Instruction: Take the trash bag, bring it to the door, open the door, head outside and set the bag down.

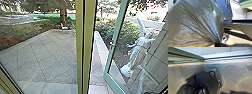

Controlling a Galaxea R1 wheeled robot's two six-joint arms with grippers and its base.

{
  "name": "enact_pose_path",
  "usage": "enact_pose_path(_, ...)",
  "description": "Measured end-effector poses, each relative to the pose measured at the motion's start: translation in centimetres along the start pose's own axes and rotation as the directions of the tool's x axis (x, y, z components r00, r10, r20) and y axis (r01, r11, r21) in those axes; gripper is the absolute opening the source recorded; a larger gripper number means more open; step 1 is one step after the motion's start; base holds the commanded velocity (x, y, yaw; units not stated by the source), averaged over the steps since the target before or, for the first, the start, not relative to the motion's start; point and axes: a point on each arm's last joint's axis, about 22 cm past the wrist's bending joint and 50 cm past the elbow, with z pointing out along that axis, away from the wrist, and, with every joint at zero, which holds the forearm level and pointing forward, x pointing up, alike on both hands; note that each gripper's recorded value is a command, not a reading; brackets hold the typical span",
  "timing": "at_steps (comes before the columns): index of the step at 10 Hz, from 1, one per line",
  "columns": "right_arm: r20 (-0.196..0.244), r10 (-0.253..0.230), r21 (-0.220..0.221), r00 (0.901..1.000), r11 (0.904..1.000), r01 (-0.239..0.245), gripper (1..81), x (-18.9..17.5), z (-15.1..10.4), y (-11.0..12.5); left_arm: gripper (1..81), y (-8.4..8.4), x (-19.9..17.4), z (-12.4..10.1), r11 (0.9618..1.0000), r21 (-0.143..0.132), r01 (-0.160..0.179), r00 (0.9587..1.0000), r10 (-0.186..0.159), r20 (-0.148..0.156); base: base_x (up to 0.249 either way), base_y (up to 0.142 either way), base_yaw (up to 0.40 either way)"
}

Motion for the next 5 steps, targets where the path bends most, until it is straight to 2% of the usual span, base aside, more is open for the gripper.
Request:
enact_pose_path(1,0.025,0.015,0.037,0.9996,0.9992,-0.016,81.1,-3.5,2.8,-0.1,1.0,0.0,0.2,0.0,1.0000,0.000,-0.001,1.0000,0.001,-0.003,0.000,0.000,0.000)
enact_pose_path(3,0.054,0.043,0.083,0.9976,0.9954,-0.047,81.1,-10.1,7.1,0.3,1.0,-0.1,0.8,-0.1,0.9999,0.004,-0.009,0.9999,0.009,-0.014,0.000,0.000,0.000)
enact_pose_path(5,0.036,0.047,0.131,0.9982,0.9900,-0.051,81.1,-14.9,10.1,-0.1,1.0,-0.4,3.3,-0.8,0.9991,0.019,-0.038,0.9969,0.039,-0.068,0.000,0.000,0.000)
